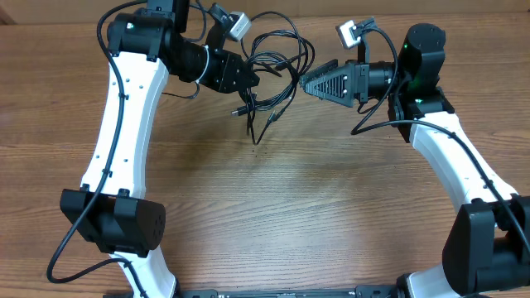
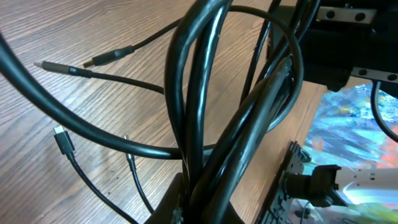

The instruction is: Untangle cables

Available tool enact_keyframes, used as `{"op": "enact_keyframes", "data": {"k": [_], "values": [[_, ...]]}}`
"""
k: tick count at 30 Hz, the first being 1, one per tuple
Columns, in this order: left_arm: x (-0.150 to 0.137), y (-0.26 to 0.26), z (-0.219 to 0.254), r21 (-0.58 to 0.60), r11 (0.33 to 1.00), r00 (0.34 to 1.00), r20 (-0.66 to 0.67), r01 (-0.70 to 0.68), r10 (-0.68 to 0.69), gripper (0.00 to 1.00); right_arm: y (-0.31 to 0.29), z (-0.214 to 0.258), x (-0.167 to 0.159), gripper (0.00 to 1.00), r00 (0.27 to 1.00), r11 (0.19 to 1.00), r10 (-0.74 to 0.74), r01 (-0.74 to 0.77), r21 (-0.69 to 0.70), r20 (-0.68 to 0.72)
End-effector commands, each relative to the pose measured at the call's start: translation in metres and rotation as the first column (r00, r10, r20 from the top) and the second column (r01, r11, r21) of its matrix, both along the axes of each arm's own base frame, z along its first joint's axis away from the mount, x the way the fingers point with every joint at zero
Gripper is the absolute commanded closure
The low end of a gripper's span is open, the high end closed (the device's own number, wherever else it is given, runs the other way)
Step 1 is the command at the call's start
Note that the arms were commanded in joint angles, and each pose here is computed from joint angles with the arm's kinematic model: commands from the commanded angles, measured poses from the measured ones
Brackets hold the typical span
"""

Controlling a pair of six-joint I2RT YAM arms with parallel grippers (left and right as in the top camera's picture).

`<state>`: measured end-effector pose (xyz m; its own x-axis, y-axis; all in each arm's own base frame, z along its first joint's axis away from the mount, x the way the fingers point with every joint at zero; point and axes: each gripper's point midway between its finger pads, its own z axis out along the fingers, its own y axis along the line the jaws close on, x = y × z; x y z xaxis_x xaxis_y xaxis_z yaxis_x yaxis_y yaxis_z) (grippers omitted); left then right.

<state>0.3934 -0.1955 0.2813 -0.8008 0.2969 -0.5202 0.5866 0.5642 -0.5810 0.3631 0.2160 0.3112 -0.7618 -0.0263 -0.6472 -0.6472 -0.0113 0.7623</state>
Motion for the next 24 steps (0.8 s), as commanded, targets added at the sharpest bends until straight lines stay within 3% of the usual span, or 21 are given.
{"op": "enact_keyframes", "data": {"k": [1,14,24], "values": [[0.007,0.001,0.002,-0.002,1.0,1.0,0.029,-0.006,0.006,0.96,0.004,0.009,-0.007,0.0,1.0,1.0,0.011,-0.011,0.001,0.022],[0.008,0.001,0.003,0.014,0.998,0.991,0.118,0.062,-0.063,0.96,0.004,-0.028,0.009,0.0,0.992,0.99,-0.117,0.113,-0.085,-0.049],[0.01,0.006,-0.004,0.118,0.978,0.94,0.277,0.174,-0.201,0.96,0.0,-0.038,0.025,0.0,0.976,0.969,-0.215,0.209,-0.132,-0.032]]}}
